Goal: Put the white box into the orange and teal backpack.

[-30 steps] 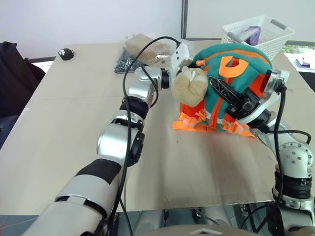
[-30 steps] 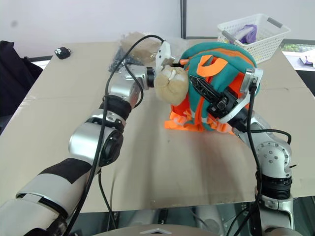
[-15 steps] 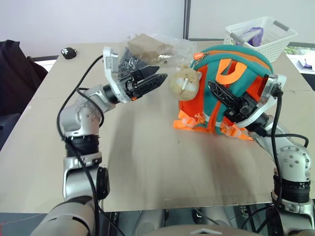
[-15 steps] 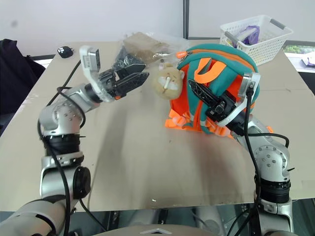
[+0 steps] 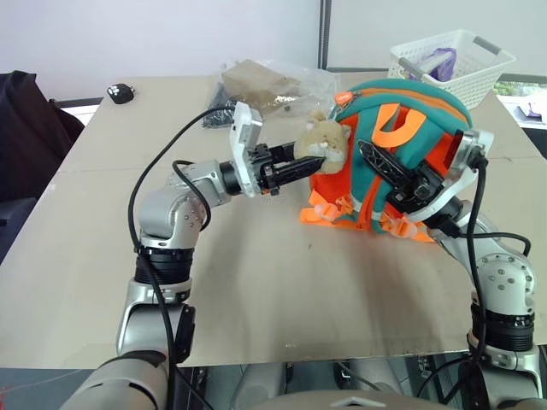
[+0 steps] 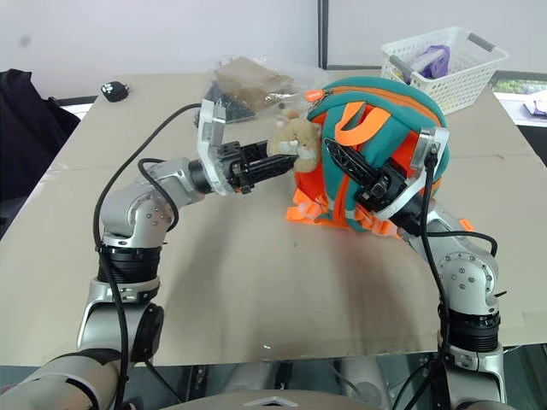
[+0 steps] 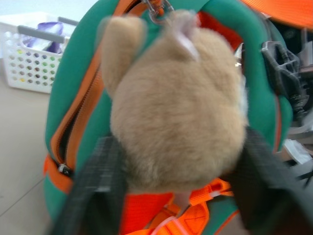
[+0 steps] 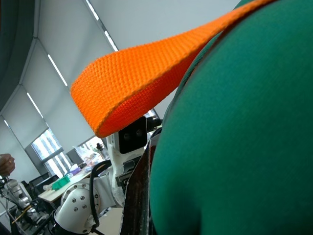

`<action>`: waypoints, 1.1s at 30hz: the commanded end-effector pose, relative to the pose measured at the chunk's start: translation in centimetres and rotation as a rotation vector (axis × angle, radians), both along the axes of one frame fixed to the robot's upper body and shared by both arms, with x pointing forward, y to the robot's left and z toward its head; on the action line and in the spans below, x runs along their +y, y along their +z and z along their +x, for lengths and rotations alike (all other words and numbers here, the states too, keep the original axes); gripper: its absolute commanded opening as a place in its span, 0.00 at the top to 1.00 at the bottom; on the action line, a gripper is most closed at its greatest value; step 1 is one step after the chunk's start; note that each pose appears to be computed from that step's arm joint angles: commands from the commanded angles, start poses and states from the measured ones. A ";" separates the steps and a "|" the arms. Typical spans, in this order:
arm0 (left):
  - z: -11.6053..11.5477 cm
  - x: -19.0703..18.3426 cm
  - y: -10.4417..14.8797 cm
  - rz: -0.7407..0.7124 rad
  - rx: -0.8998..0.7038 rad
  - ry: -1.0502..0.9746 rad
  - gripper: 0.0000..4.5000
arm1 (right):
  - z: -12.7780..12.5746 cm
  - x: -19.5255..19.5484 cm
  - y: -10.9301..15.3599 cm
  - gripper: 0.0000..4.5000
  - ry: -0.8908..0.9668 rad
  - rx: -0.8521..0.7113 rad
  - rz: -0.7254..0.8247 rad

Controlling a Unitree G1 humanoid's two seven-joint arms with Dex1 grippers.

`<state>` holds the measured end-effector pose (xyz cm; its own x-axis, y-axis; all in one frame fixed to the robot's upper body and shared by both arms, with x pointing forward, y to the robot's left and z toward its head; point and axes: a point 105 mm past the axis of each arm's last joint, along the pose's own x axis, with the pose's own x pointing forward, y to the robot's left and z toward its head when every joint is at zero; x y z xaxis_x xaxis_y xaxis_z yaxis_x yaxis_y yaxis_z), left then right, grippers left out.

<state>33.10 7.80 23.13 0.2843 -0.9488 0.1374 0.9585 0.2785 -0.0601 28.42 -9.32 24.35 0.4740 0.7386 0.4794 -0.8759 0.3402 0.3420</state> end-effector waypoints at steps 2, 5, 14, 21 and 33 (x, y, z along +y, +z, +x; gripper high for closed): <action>0.8 2.7 3.7 -0.123 -0.051 0.050 0.84 | -0.8 -0.2 1.1 1.00 -0.007 -0.061 0.016; 2.6 4.6 3.5 -0.096 -0.041 0.166 0.96 | -0.8 -0.5 1.1 1.00 -0.023 -0.063 0.011; 5.1 8.4 -15.9 0.700 0.277 0.415 0.96 | -0.7 -0.6 1.0 1.00 -0.041 -0.060 0.014; 5.5 6.4 -11.2 0.391 0.238 0.347 0.64 | -0.5 -1.1 1.0 1.00 -0.044 -0.062 0.002; -2.9 13.1 -10.4 0.277 0.206 0.331 0.00 | -3.1 -7.7 -7.6 0.01 -0.181 -0.025 -0.514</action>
<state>30.86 21.42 9.89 0.5769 -0.7658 -0.2842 0.7407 0.6371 -0.2132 26.04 -16.30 15.61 0.6225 0.7805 0.0575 -0.7761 0.6062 0.1741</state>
